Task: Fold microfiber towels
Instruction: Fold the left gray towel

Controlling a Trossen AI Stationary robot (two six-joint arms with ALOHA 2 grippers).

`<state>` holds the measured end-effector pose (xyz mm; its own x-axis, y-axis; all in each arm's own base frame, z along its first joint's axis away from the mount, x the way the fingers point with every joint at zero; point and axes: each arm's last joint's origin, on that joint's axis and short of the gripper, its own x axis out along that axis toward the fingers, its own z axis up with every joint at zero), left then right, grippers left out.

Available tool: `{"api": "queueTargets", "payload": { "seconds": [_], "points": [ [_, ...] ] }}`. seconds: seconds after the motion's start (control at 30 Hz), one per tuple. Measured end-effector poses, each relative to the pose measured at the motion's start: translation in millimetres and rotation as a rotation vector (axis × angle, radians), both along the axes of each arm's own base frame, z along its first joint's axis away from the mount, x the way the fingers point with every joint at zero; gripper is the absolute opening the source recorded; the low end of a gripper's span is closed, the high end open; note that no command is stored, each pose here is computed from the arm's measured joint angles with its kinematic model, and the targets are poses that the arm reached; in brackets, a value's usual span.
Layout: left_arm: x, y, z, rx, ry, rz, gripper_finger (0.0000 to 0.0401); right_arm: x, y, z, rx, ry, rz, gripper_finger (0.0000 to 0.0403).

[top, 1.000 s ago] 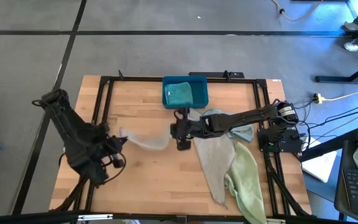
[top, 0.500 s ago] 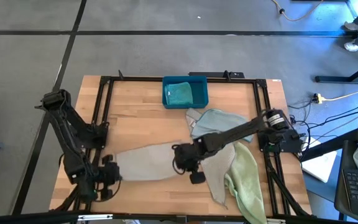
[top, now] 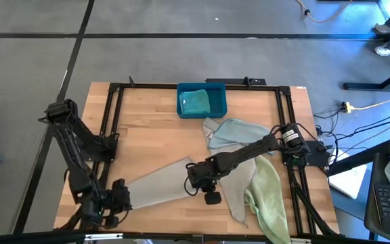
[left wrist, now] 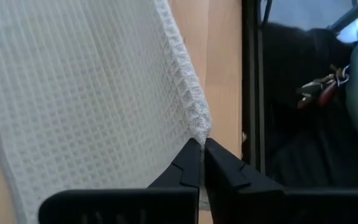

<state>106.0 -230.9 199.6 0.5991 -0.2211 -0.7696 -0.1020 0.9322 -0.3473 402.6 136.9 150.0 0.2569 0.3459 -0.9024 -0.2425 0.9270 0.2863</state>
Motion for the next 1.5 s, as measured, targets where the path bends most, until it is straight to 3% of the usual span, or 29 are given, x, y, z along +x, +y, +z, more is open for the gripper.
{"api": "queueTargets", "payload": {
  "seconds": [0.3,0.53,0.87,1.13,1.33,1.5],
  "points": [
    [4,-14,-16,-0.046,0.072,-0.029,0.0081,0,0,0,0.002,0.000,0.001,0.0106],
    [6,-14,-15,-0.031,0.068,-0.067,0.0095,-1,0,3,-0.008,0.032,0.002,0.0114],
    [16,-7,-16,0.064,0.046,-0.113,0.0091,18,7,62,-0.075,-0.183,0.013,0.0115],
    [13,-10,-15,0.024,0.062,-0.137,0.0088,21,40,73,-0.013,-0.316,-0.003,0.0115],
    [12,-14,-8,0.118,-0.057,-0.171,0.0076,29,90,61,-0.123,-0.616,0.042,0.0115],
    [6,-29,17,0.201,-0.200,-0.238,0.0055,31,126,52,-0.274,-0.718,0.033,0.0115]
  ]
}}
